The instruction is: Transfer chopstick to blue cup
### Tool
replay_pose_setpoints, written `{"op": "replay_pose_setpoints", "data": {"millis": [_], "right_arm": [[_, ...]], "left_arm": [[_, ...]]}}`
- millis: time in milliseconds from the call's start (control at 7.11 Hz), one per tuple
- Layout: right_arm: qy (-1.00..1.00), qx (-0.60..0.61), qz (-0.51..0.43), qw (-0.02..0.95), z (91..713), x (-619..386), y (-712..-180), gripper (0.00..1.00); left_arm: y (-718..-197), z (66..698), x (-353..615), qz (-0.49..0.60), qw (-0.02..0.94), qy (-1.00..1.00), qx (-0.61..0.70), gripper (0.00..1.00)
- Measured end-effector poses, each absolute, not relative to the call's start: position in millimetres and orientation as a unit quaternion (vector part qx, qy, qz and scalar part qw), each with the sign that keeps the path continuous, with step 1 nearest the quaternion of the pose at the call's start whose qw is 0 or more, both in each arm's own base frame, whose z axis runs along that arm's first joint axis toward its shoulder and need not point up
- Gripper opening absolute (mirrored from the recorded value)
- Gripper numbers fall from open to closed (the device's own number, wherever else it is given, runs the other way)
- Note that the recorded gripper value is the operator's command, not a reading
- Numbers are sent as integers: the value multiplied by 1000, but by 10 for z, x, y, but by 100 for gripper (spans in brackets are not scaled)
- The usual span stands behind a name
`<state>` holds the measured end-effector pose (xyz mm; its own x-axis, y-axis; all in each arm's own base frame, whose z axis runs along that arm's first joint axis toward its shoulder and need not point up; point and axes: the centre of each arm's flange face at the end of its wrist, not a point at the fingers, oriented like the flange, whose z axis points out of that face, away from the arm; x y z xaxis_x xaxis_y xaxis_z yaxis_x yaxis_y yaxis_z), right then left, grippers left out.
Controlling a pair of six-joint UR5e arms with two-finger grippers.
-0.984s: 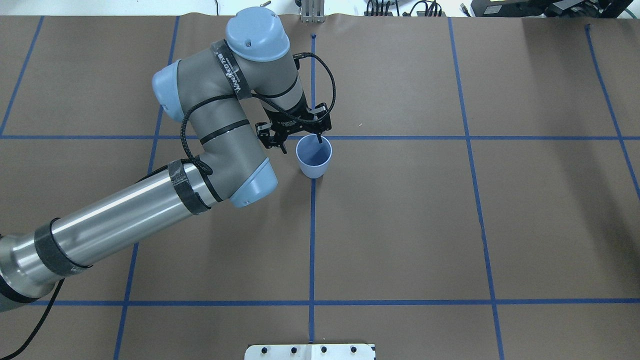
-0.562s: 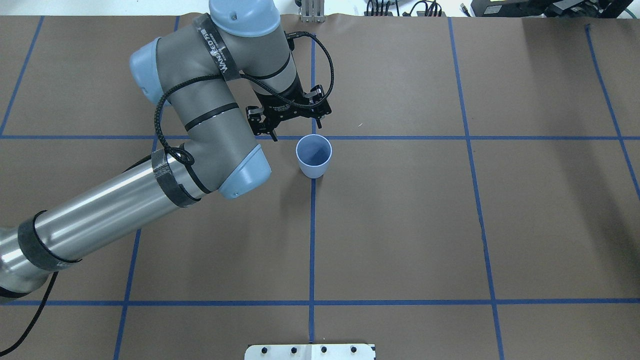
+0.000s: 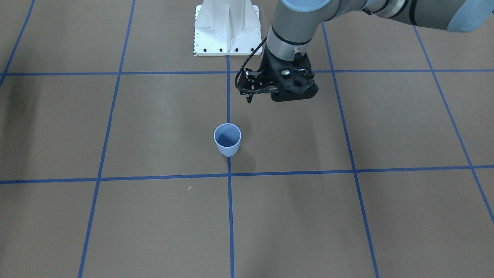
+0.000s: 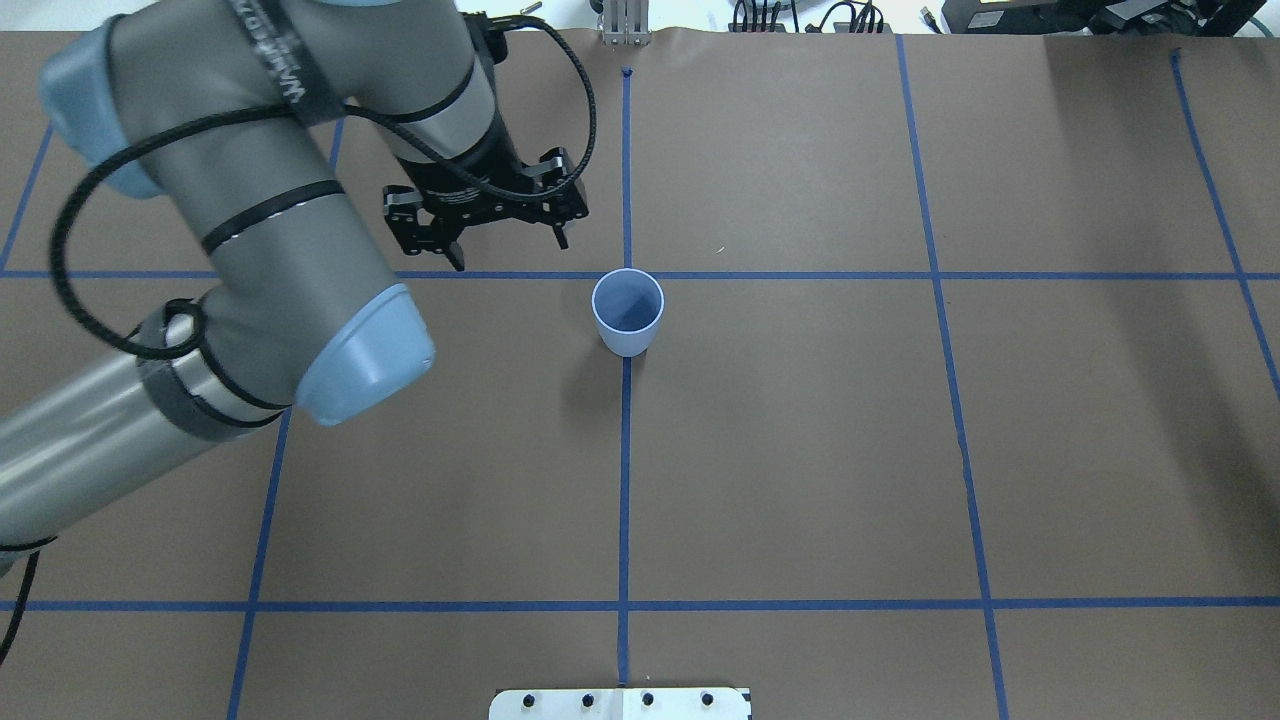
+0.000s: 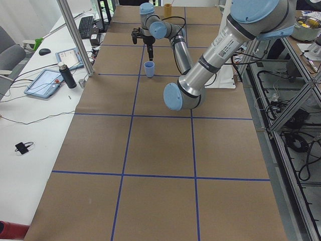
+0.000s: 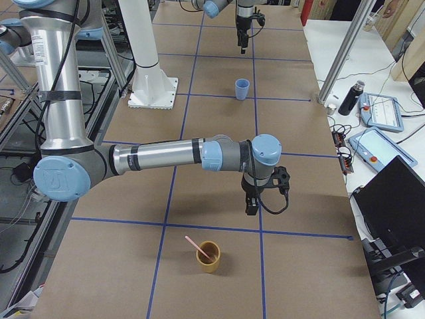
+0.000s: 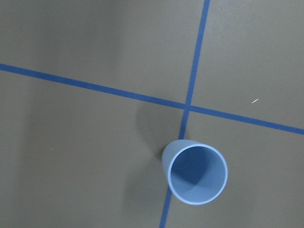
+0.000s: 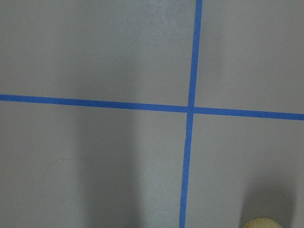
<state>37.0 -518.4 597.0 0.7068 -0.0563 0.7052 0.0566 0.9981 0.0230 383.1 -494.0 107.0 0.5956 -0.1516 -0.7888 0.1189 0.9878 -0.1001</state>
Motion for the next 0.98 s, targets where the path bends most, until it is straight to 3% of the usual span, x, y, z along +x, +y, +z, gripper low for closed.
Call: {"op": "replay_pose_setpoints", "data": {"millis": [422, 984], "right_arm": [[-382, -8, -33, 924, 6106, 389, -5056, 100], [-369, 0, -67, 927, 6527, 776, -4675, 100]], "left_arm": [[-5073, 1478, 2951, -72, 902, 425, 24, 99], [-5074, 1537, 2486, -54, 914, 401, 40, 99]]}}
